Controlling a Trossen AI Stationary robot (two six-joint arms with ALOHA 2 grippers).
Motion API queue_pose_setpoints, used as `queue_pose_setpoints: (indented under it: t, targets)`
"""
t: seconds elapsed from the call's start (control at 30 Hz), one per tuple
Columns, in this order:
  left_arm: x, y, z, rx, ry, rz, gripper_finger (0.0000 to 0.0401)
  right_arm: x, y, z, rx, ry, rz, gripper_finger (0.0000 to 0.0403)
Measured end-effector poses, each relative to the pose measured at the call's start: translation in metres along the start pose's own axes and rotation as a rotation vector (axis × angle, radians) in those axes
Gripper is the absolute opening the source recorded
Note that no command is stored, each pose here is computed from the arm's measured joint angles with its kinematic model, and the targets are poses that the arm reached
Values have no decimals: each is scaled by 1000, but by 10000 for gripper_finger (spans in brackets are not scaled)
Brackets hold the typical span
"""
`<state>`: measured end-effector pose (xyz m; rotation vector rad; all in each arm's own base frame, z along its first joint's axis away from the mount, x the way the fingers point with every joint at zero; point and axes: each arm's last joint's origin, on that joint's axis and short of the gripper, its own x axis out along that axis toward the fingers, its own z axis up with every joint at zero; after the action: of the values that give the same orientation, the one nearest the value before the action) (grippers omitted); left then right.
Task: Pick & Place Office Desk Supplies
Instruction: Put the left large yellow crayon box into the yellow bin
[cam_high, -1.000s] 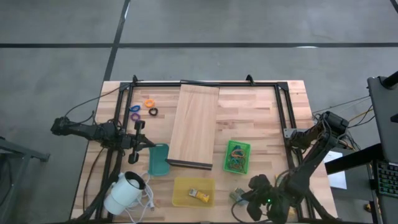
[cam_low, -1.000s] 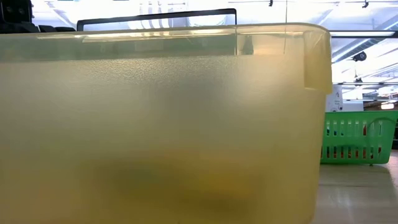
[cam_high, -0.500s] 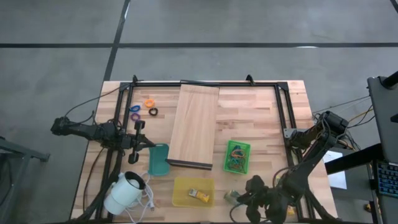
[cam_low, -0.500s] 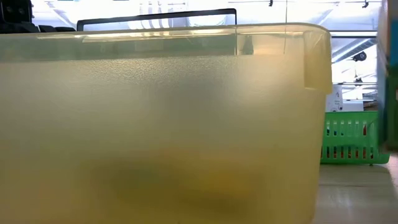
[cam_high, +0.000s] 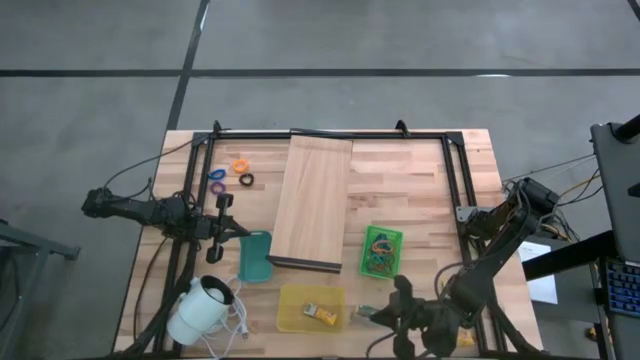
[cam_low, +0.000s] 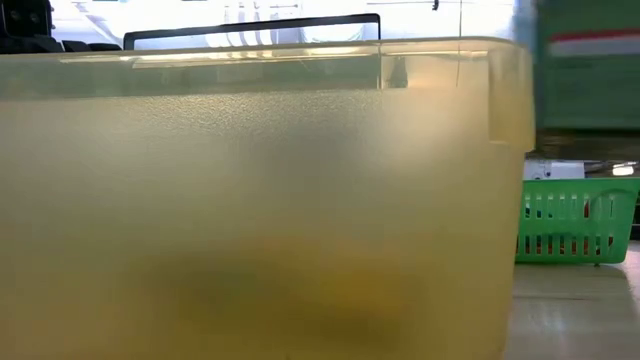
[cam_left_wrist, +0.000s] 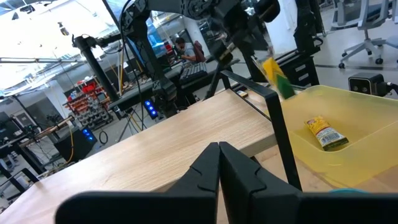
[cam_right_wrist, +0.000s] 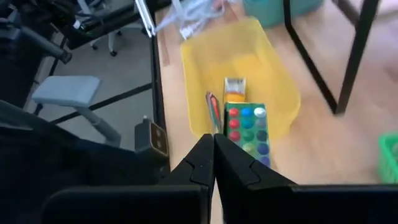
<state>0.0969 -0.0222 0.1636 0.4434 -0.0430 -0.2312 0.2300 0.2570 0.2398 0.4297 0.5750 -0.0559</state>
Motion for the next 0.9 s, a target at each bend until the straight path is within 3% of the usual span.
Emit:
queue_pose_setpoints:
  t: [0.43, 0.7, 0.9]
  targets:
    - [0, 0, 0, 0, 0, 0, 12, 3, 8, 44, -183, -119, -37, 8]
    - [0, 0, 0, 0, 0, 0, 12, 23, -9, 64, -136, -147, -98, 8]
    - [0, 0, 0, 0, 0, 0, 12, 33, -17, 77, -136, -121, -37, 8]
